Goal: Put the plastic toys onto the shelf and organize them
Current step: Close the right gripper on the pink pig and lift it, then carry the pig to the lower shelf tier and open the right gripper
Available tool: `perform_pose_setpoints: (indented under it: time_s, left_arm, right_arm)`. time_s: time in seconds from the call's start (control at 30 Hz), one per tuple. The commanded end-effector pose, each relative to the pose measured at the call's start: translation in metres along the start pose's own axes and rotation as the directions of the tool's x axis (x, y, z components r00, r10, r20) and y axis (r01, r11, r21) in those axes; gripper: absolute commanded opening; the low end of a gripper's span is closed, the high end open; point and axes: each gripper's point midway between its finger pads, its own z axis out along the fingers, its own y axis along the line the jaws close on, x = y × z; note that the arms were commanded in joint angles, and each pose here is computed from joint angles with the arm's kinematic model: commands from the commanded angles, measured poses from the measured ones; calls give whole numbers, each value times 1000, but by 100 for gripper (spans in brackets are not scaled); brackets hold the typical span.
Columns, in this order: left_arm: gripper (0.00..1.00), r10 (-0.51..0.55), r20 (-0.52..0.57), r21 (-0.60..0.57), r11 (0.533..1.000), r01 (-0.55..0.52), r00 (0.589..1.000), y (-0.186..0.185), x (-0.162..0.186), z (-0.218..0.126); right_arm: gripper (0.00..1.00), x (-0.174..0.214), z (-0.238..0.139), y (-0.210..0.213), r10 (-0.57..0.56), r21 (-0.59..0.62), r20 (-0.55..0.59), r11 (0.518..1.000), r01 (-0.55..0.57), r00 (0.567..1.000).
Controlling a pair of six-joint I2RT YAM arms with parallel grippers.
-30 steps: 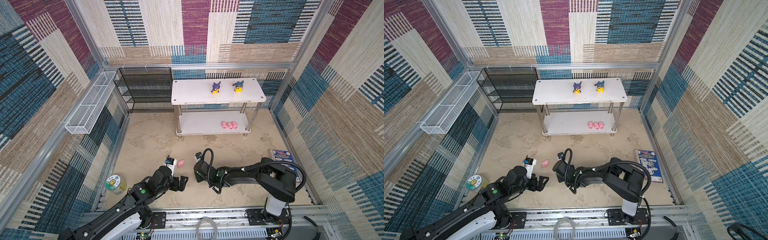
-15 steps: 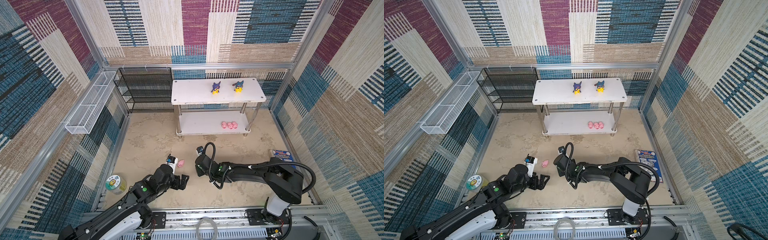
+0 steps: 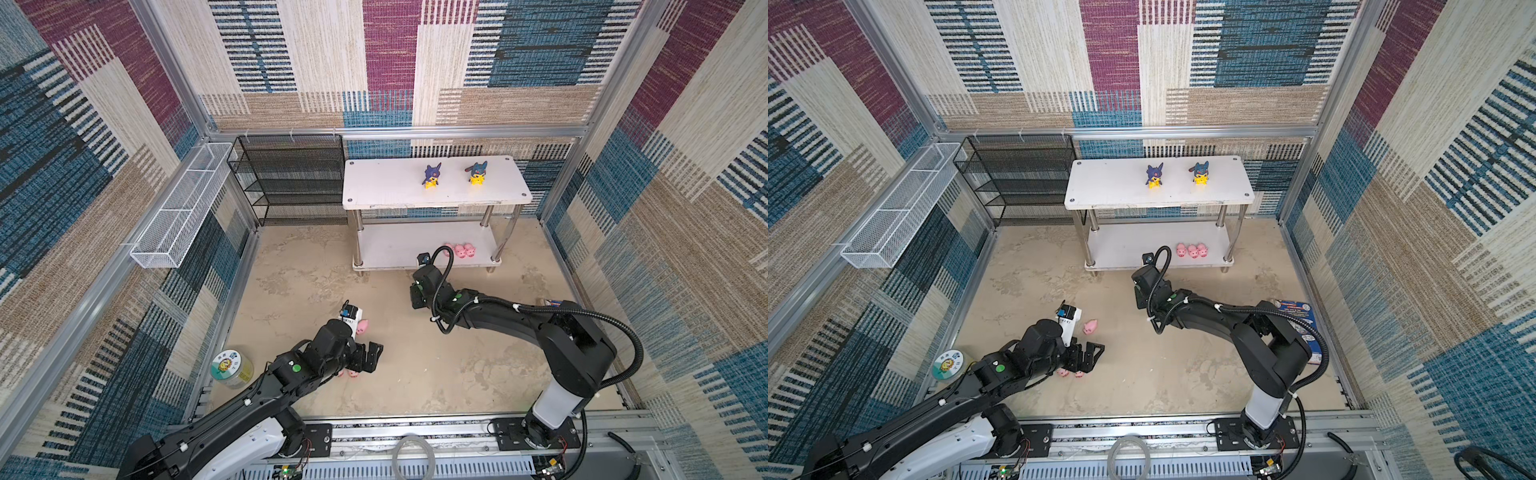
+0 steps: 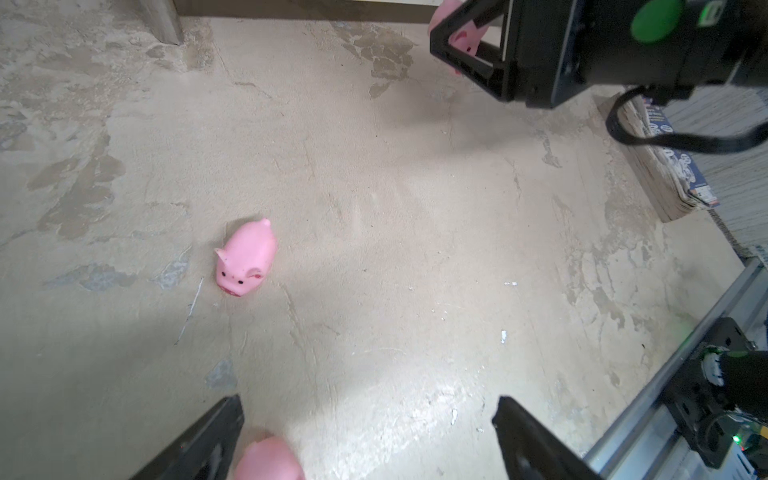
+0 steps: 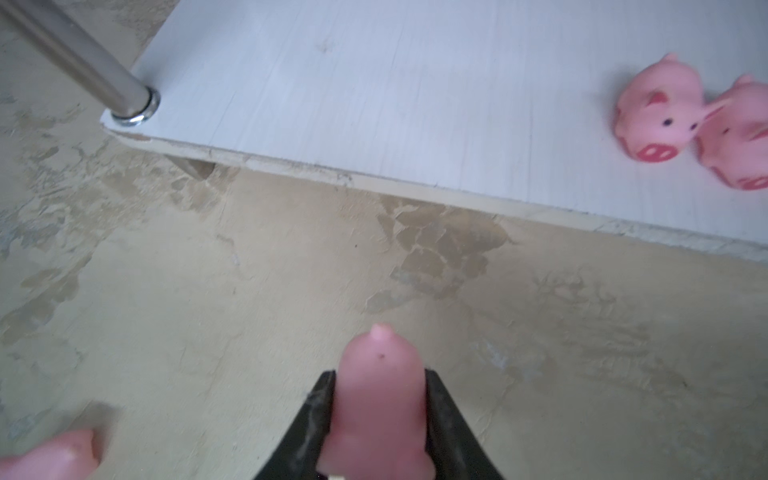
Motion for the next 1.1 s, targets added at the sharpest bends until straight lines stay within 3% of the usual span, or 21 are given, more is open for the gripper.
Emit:
perform_pose_setpoints:
  time_s: [0.0,0.53,1.07]
  left_arm:
    - [100,45,33,16,999,-45,998,-8,-15,1]
    - [100,98,12,6,995,-98,995,-14,-27,17]
    - [99,121,-1,3,993,-121,993,-17,-34,28]
  right_arm:
    - [37,-16,11,-12,-13,28,12,1000,12,1000]
    - [37,-58,72,-61,33,102,13,994,-34,999]
    - [39,-68,92,-89,47,135,2,990,-47,999]
